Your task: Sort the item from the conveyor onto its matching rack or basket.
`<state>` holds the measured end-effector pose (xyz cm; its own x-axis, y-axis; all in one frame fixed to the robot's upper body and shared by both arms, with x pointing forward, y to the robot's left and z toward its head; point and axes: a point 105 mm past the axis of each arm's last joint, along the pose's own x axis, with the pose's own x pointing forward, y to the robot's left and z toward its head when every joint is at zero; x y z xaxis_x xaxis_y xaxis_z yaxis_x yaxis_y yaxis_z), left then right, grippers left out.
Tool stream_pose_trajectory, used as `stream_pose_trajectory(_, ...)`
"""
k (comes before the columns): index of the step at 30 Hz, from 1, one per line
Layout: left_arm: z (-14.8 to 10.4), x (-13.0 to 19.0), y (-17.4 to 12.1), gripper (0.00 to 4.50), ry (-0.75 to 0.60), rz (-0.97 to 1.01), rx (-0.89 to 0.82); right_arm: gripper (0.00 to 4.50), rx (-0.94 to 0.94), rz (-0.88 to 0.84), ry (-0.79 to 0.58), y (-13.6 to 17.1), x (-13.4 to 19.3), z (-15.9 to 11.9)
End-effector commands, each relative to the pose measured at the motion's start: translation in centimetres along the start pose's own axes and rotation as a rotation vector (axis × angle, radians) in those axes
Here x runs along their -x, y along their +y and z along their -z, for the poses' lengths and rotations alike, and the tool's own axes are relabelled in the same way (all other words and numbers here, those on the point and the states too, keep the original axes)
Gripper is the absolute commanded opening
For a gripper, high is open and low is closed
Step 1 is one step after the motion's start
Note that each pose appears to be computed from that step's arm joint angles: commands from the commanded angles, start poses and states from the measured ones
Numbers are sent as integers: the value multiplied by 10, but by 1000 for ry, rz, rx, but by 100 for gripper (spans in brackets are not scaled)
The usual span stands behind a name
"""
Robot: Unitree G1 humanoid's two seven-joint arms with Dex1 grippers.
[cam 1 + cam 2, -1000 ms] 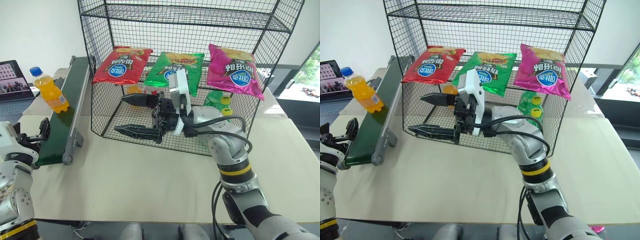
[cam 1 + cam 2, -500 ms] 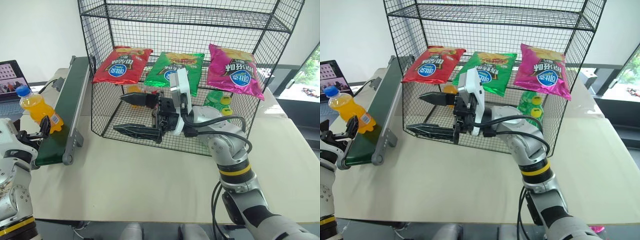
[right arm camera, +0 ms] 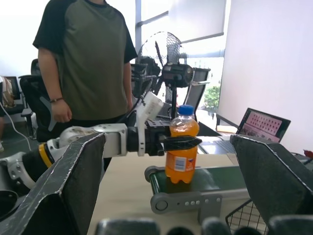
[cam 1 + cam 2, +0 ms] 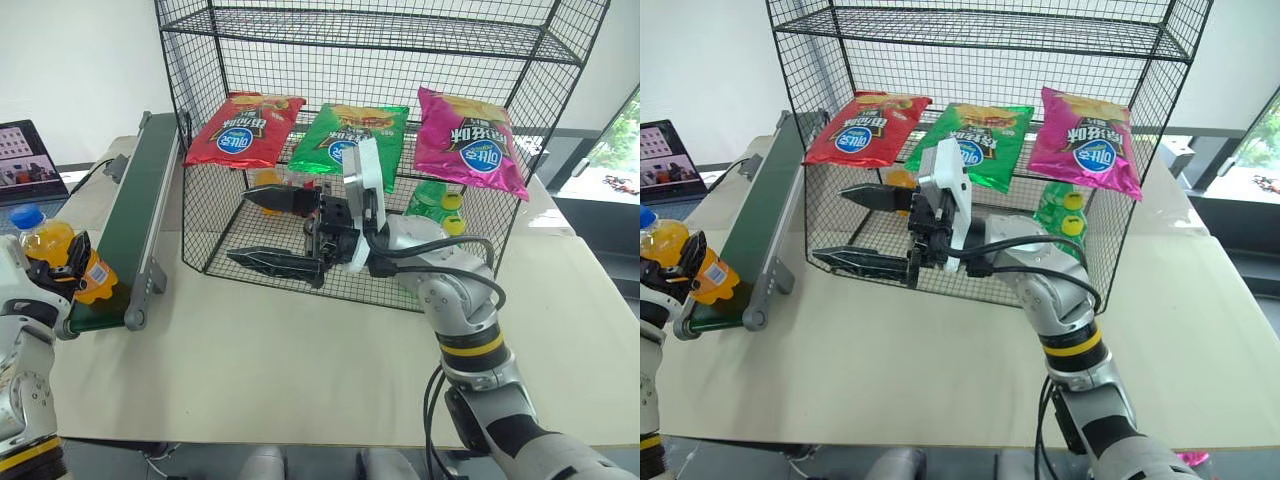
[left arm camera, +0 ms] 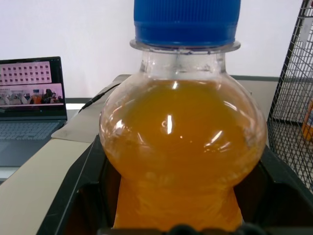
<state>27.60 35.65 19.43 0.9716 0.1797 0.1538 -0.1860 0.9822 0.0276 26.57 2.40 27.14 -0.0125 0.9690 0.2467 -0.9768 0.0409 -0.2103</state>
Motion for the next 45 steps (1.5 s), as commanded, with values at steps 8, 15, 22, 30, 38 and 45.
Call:
stream_pose_trajectory(8, -36, 22, -107, 254, 20, 451, 2, 450, 63, 176, 81, -3, 30, 15)
stream_pose_trajectory(15, -7, -43, -162, 254, -17, 483, 64, 450, 127, 407, 191, -16, 41, 43)
stream_pose_trajectory(22, 15, -96, -193, 254, -90, 434, 22, 450, 115, 548, 274, -29, 54, 61)
stream_pose_trajectory(30, 37, -115, -206, 304, -79, 432, 24, 450, 132, 645, 270, -35, 65, 58)
stream_pose_trajectory(38, 42, -108, -192, 446, -63, 407, 77, 450, 102, 661, 243, -33, 66, 54)
stream_pose_trajectory(45, 53, -72, -169, 446, 12, 399, 56, 450, 84, 645, 250, -31, 67, 57)
